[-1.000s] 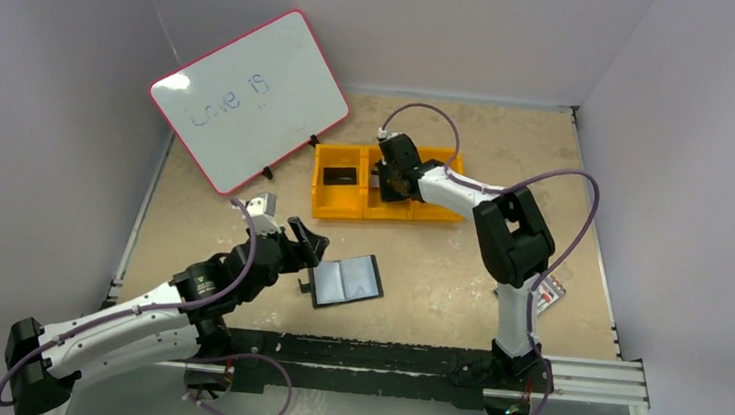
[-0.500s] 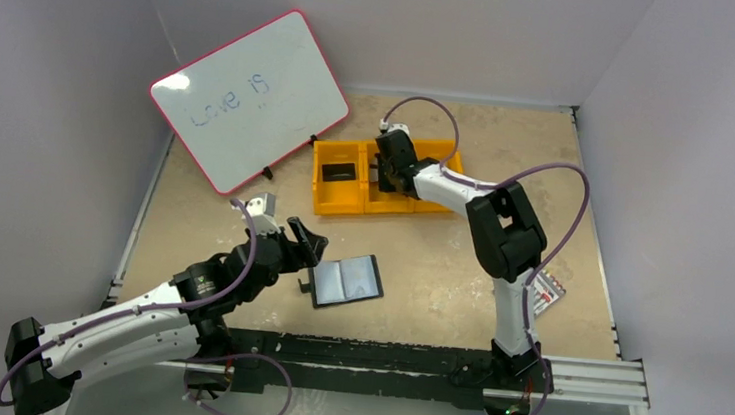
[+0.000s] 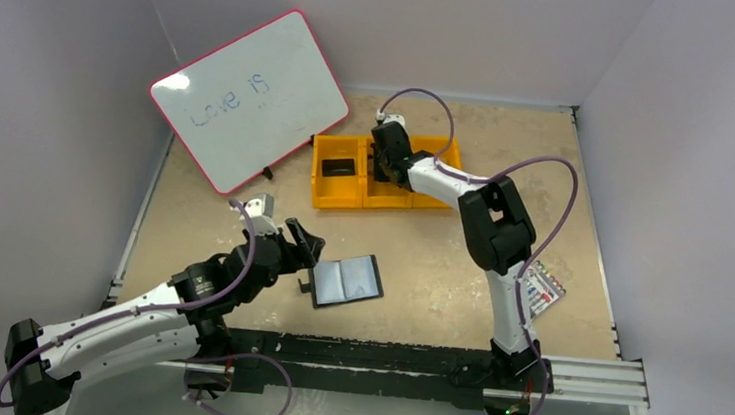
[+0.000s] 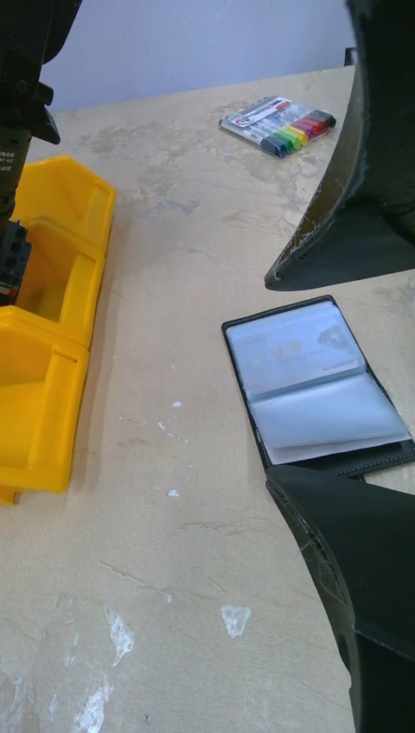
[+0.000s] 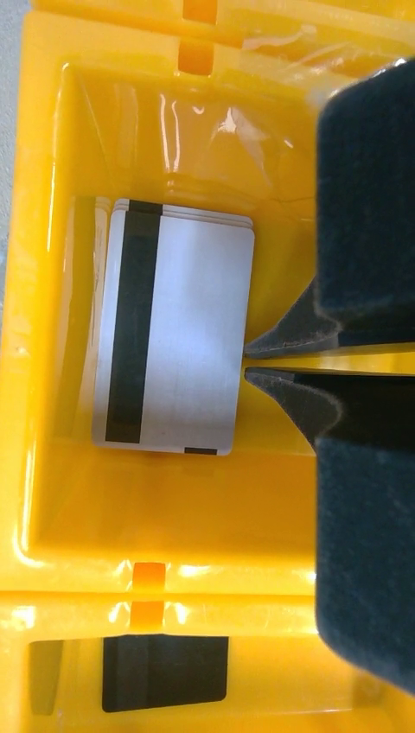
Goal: Take the credit cards out of the card holder
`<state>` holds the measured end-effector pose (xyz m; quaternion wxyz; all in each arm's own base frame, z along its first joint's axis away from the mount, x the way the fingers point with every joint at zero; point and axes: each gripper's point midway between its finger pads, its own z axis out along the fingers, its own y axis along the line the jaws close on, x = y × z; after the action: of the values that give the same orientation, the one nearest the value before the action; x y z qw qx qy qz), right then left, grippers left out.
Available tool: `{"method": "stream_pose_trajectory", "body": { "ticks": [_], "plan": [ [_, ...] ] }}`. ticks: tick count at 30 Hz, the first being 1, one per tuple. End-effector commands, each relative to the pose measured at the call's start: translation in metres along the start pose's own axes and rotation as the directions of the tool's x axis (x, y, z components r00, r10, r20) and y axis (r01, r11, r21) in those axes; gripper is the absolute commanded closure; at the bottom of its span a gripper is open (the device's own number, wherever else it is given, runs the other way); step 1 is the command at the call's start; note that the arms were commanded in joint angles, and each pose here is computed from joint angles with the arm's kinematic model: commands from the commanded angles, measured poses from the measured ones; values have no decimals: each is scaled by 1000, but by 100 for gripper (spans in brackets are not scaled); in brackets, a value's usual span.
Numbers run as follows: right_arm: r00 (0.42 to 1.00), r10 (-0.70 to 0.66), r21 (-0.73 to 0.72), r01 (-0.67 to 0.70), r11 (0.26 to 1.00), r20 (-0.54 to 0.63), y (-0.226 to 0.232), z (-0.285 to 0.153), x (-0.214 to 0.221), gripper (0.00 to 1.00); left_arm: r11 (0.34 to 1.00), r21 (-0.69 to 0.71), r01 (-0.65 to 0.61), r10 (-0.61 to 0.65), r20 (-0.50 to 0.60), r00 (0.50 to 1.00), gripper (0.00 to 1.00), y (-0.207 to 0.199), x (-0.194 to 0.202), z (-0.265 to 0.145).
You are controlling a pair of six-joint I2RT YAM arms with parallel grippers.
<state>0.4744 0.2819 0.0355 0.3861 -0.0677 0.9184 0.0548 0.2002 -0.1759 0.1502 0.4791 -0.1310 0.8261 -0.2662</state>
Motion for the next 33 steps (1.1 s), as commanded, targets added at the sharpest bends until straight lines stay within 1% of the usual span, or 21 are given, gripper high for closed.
{"method": "stream_pose_trajectory", "body": {
  "ticks": [1, 4, 8, 11, 14, 16, 17, 19, 20, 23, 25, 28, 30, 33],
  "plan": [
    [997, 28, -19, -27, 999, 71, -1, -30, -32, 90, 999, 22, 26, -27, 51, 998, 26, -12, -19, -4],
    [996, 31, -47, -27, 999, 85, 0, -46, -37, 88, 999, 31, 20, -21, 45, 999, 26, -15, -18, -3],
    [991, 44, -79, -34, 996, 126, -1, -75, -50, 82, 998, 54, 14, -15, 28, 999, 26, -23, -15, 1],
    [987, 62, -161, -37, 986, 147, 6, -101, -50, 73, 997, 76, 13, -13, 8, 1000, 26, -30, -11, 4],
    [982, 105, -236, -67, 970, 154, 8, -130, -38, 69, 995, 99, 6, -3, -22, 1000, 26, -37, -4, 7],
    [979, 154, -318, -106, 942, 130, 12, -147, -17, 67, 994, 108, 3, 2, -45, 999, 26, -40, 3, 11],
    [977, 176, -381, -118, 917, 120, 19, -158, -8, 66, 994, 109, 2, 4, -59, 998, 26, -39, 8, 14],
    [975, 211, -473, -155, 867, 66, 26, -171, 28, 64, 994, 106, 1, 9, -92, 996, 26, -40, 19, 20],
    [973, 227, -514, -173, 840, 44, 32, -179, 39, 63, 995, 101, -3, 14, -112, 994, 26, -39, 25, 23],
    [964, 264, -604, -231, 763, -36, 49, -201, 70, 63, 995, 99, -25, 43, -181, 983, 28, -39, 47, 32],
    [965, 255, -640, -237, 731, -67, 62, -212, 84, 63, 996, 68, -51, 65, -219, 974, 31, -32, 59, 39],
    [972, 217, -658, -220, 721, -87, 83, -222, 99, 62, 997, 48, -57, 67, -257, 964, 34, -30, 71, 45],
    [975, 195, -654, -215, 725, -105, 91, -221, 110, 60, 998, 36, -46, 54, -263, 963, 37, -27, 75, 47],
    [972, 184, -641, -236, 730, -148, 95, -214, 126, 61, 999, 16, -34, 37, -258, 965, 40, -23, 76, 47]
  ]
}}
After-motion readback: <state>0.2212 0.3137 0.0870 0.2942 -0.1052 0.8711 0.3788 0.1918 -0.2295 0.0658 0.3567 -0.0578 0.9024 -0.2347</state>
